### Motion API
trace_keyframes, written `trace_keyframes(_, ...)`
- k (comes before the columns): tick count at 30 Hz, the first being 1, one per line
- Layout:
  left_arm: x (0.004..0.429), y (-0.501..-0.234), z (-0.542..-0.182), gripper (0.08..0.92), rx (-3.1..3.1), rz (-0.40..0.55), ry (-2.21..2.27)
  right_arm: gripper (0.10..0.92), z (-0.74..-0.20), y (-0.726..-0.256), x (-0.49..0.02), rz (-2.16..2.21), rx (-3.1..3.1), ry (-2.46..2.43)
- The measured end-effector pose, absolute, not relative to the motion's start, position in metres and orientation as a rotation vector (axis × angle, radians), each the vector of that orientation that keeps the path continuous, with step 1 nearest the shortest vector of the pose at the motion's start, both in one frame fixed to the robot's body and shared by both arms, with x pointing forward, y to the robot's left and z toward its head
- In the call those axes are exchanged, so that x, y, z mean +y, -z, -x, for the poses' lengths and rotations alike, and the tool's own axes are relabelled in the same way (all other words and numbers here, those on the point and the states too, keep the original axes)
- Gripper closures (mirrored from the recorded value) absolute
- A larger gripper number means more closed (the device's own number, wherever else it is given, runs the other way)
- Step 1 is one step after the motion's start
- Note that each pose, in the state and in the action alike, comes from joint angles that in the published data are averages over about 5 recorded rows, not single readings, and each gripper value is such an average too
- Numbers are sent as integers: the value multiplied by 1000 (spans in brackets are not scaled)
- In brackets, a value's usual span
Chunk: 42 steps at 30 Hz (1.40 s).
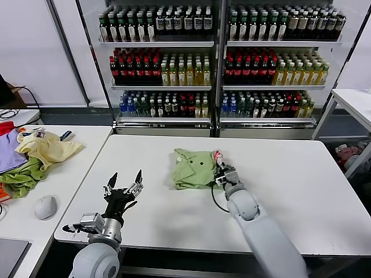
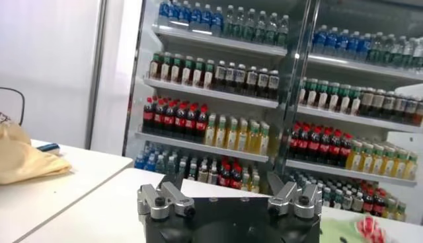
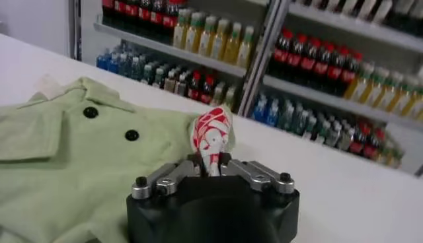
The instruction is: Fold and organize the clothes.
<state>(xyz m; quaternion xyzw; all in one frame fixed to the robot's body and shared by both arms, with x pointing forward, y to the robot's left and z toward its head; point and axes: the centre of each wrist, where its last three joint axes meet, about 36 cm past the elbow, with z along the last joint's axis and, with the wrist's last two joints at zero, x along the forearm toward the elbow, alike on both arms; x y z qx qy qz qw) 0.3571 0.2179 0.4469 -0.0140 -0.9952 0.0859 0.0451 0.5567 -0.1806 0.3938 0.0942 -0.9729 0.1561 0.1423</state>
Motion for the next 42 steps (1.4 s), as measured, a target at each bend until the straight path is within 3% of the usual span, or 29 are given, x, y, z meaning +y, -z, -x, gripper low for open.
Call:
trace_keyframes(11, 206, -443, -354, 177, -3031, 76, -254, 436, -569, -377, -222, -223, -2942, -658)
trace_keyframes(19, 204, -444, -349, 177, -3029, 94, -243, 234, -534, -386, -240, -164, -3037, -477)
trace_keyframes(31, 206, -448, -343, 177, -3037, 107, -221, 200, -428, -410, -261, -124, -3087, -124)
trace_keyframes(42, 212, -448, -337, 177, -3043, 96, -204, 200, -384, -420, -265, -102, -3129, -82)
